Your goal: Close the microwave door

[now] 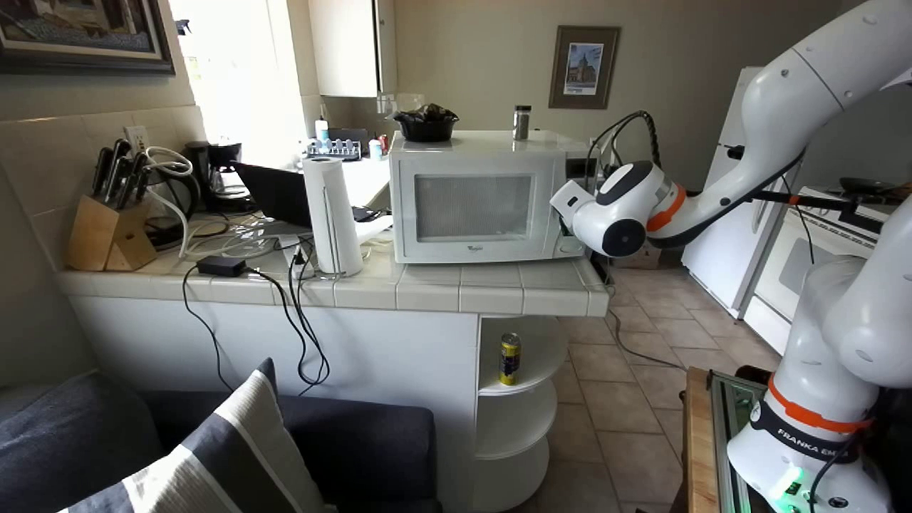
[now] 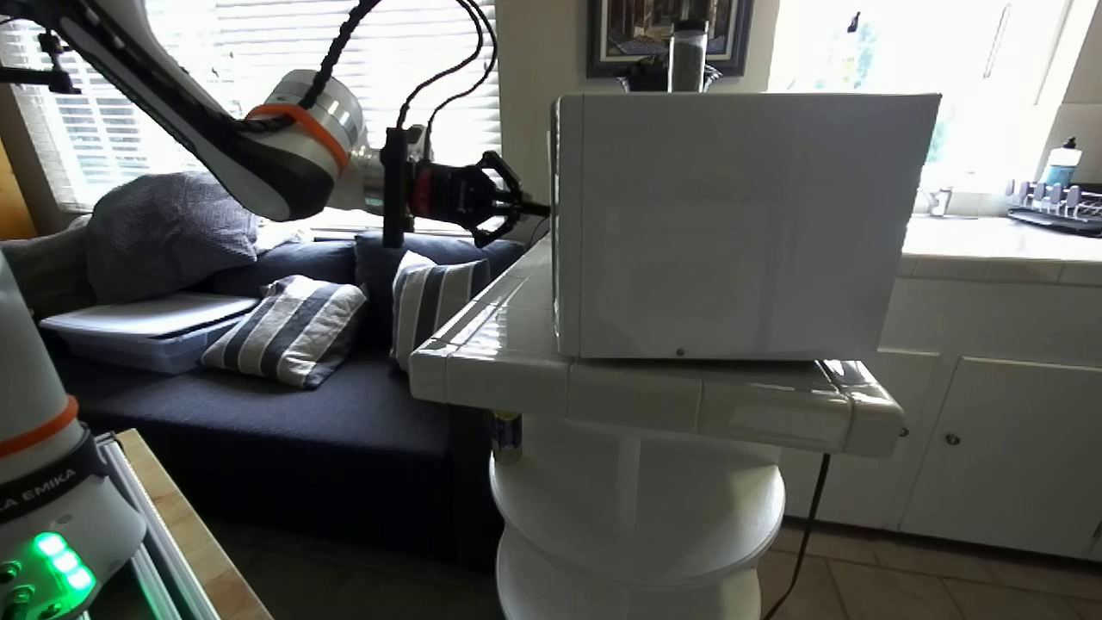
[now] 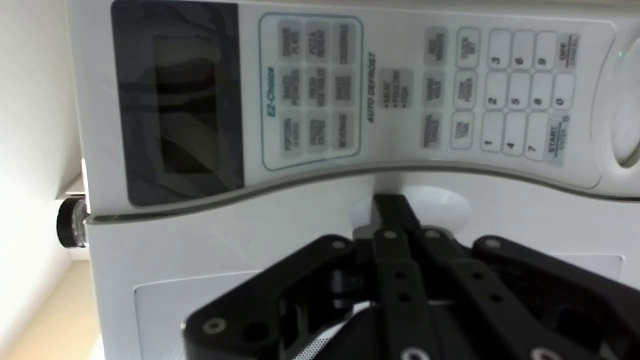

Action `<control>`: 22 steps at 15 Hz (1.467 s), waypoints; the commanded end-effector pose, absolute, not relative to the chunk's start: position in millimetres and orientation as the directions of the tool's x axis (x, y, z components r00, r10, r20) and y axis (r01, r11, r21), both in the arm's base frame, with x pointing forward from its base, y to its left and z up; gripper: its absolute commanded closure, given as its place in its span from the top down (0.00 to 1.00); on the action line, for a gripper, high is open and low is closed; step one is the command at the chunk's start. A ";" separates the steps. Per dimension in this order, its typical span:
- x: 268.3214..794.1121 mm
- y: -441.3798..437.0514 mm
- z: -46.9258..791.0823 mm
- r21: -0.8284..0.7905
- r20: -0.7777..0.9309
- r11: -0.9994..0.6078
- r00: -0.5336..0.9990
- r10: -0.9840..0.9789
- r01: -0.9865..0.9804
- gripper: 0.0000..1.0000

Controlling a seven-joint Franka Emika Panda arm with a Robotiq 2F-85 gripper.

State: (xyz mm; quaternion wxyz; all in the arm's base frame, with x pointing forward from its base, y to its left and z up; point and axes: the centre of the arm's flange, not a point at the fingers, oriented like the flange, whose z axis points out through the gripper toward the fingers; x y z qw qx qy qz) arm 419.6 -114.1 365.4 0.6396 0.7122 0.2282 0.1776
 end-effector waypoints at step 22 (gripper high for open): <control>415.0 -61.9 437.1 0.573 -0.146 -0.808 0.987 0.063 0.137 0.45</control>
